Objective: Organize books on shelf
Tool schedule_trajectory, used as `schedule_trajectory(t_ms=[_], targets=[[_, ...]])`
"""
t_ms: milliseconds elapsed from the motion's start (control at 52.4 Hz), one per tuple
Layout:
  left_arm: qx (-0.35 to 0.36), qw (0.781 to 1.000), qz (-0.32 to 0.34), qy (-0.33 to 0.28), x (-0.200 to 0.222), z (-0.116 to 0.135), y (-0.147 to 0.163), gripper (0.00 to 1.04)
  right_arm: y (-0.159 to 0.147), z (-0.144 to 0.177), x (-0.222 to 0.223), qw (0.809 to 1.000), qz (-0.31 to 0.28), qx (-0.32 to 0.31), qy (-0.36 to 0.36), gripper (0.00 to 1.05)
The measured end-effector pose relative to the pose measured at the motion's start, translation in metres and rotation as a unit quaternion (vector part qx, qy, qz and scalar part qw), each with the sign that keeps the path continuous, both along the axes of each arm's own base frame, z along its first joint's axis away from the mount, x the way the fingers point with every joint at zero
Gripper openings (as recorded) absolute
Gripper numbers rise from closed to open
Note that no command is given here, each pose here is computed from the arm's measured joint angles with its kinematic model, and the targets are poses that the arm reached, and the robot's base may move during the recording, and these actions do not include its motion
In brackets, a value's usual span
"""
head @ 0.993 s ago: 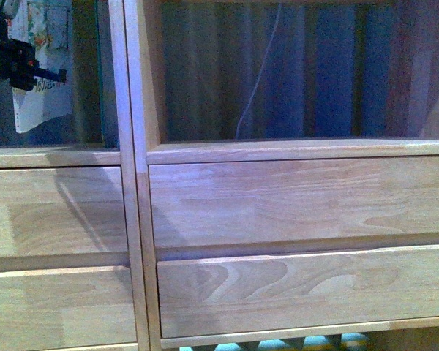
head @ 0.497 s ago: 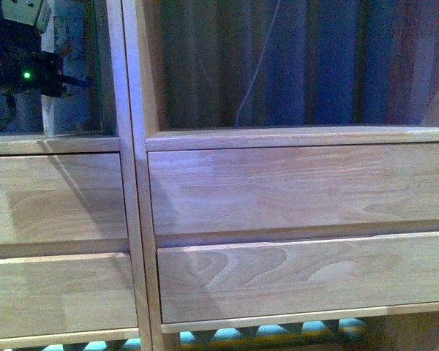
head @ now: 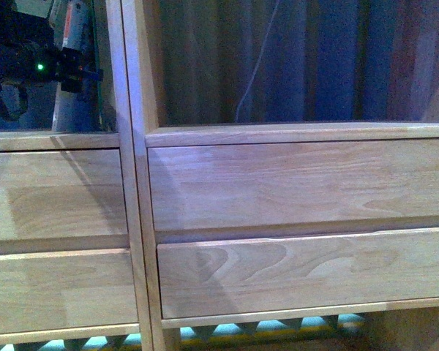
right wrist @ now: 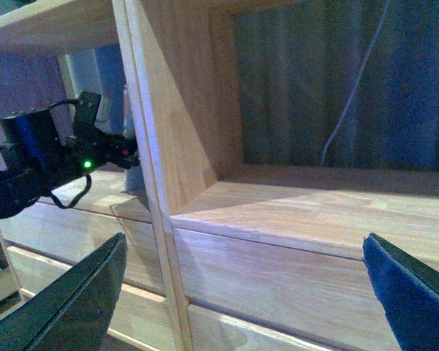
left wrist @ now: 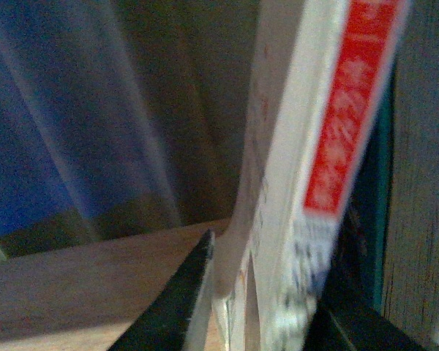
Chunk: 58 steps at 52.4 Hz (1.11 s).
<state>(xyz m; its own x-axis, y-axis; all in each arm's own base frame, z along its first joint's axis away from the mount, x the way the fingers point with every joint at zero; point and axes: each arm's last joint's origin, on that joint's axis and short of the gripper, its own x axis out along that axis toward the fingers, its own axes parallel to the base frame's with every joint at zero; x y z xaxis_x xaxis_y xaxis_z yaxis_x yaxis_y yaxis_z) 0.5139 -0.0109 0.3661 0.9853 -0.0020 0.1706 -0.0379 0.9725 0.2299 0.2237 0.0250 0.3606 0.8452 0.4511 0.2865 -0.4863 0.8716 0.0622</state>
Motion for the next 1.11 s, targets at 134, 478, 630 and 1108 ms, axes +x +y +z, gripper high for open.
schedule_trajectory(t_ms=[134, 478, 630, 1108], targets=[[-0.006, 1.000, -0.010, 0.003, -0.001, -0.005, 0.000, 0.68, 0.000, 0.000, -0.001, 1.000, 0.001, 0.005, 0.001, 0.98], [-0.036, 0.999, -0.031, -0.002, -0.054, 0.004, 0.004, 0.97, -0.008, 0.001, -0.007, 1.000, -0.017, 0.013, -0.009, 0.98], [-0.036, 0.998, -0.046, -0.011, -0.115, 0.022, 0.012, 0.97, -0.019, 0.003, -0.008, 0.998, -0.063, 0.014, -0.015, 0.98], [-0.069, 0.992, -0.095, -0.039, -0.255, 0.036, 0.026, 0.96, -0.030, -0.032, -0.032, 0.988, -0.151, 0.015, 0.031, 0.97]])
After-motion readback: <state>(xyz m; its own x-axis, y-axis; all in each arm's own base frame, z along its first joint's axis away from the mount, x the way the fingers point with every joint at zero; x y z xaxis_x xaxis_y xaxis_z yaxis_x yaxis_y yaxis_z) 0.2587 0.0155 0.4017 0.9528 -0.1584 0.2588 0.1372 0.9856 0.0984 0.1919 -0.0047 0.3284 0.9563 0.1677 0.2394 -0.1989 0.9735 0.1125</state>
